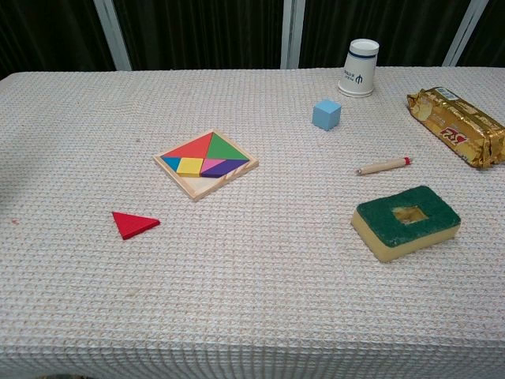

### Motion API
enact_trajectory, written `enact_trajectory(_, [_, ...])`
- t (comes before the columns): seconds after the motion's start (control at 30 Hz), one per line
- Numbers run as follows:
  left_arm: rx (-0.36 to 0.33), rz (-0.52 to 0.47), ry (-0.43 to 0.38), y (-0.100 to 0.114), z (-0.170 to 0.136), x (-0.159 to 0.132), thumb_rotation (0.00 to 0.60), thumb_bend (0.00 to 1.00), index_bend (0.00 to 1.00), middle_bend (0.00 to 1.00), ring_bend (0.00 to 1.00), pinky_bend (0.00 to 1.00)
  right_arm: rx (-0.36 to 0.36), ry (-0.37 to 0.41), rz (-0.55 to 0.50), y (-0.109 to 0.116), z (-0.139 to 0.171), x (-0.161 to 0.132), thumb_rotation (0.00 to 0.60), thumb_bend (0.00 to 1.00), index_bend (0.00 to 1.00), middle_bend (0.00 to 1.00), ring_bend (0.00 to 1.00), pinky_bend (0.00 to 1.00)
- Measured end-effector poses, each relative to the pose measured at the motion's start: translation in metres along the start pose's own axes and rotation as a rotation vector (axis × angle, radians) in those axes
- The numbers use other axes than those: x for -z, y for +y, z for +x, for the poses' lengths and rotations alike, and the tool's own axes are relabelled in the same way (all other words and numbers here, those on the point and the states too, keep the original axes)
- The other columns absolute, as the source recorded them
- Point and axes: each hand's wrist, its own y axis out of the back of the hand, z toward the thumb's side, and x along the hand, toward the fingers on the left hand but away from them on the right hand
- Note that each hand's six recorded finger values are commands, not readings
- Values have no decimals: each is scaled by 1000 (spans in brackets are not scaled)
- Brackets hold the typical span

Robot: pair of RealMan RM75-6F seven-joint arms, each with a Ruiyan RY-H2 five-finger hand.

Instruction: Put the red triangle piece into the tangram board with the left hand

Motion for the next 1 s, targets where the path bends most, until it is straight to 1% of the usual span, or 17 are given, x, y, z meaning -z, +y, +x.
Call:
enact_trajectory(0.17, [12, -5, -1, -3, -1, -1, 600, 79, 194, 107, 0, 13, -7, -1, -3, -2, 0, 0, 600, 301, 0, 0, 0, 0])
enact_trajectory(0.3, [13, -8, -16, -3, -2, -5, 600, 79, 193, 107, 0, 14, 1, -1, -3, 0, 0, 1, 600, 301, 0, 0, 0, 0])
enact_trajectory(0.5, [12, -43, -36, -3, 1, -12, 600, 72, 194, 107, 0, 13, 13, -5, -5, 4, -1, 2, 600, 301, 0, 0, 0, 0])
enact_trajectory(0.73, [58, -73, -79, -14, 2, -28, 600, 67, 194, 107, 0, 13, 3, 0, -4, 3, 0, 1, 600, 301, 0, 0, 0, 0])
enact_trajectory(0.9, [86, -87, -127, -24, 4, -45, 600, 64, 194, 107, 0, 13, 4, -8, 1, 4, 0, 4, 600, 301, 0, 0, 0, 0])
enact_trajectory(1.0, [102, -111, -150, -30, 7, -55, 600, 64, 194, 107, 0, 13, 2, -10, -1, 4, 0, 4, 600, 301, 0, 0, 0, 0])
